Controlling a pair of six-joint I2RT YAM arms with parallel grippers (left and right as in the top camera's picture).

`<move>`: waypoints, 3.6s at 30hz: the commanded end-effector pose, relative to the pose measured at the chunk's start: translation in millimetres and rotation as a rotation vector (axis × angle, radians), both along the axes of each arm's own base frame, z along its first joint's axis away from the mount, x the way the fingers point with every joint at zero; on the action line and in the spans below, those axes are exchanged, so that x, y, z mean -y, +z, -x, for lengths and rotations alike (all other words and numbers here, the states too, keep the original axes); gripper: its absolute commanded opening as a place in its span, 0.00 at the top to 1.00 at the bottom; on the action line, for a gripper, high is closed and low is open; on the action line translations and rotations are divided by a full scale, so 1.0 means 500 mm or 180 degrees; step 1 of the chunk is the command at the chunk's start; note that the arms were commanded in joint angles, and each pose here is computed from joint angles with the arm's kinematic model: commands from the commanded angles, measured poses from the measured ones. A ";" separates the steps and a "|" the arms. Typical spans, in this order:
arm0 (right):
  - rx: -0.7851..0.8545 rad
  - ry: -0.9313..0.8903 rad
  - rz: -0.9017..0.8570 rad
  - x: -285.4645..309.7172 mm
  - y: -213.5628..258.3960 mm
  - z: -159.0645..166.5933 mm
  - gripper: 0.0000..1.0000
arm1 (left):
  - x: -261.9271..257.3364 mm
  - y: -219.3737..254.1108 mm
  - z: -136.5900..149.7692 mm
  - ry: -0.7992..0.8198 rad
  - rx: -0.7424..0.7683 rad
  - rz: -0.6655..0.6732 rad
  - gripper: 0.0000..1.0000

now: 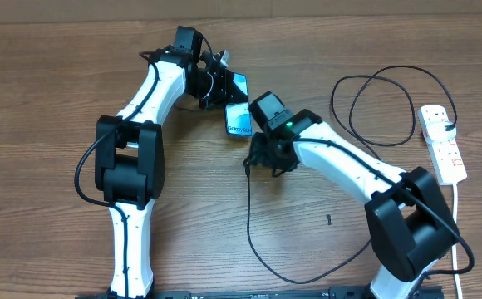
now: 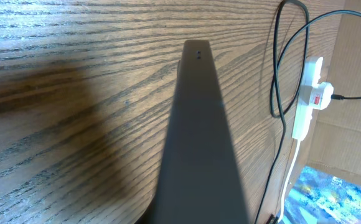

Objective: Plug charger to phone and switch on socket

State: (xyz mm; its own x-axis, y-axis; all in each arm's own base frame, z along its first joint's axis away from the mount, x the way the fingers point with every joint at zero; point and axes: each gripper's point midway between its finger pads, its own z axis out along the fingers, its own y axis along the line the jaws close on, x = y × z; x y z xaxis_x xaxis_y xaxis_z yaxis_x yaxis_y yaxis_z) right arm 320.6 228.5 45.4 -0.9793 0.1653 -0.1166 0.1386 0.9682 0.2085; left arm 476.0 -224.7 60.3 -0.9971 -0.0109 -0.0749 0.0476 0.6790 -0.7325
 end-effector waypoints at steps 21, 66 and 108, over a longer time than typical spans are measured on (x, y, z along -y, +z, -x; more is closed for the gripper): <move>0.0164 0.0588 0.0064 -0.047 -0.020 0.031 0.65 | -0.001 0.030 -0.010 -0.0039 0.0135 0.0066 0.96; 0.0237 0.0855 -0.0021 -0.085 -0.091 0.032 0.90 | -0.013 0.024 -0.016 0.0008 0.0146 -0.0011 0.96; 0.0101 0.0942 0.0681 0.010 -0.038 0.006 0.96 | -0.013 0.024 -0.016 0.0007 0.0146 -0.0005 0.96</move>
State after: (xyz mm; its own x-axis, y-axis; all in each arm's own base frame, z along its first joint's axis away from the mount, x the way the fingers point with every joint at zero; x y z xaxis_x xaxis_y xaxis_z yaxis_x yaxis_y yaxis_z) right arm 308.4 232.6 24.5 -0.9856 -0.1262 -0.1129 -0.1339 0.9890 0.0635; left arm 477.7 -218.3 57.3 -0.9971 -0.0234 -0.0729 0.0361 0.6959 -0.7172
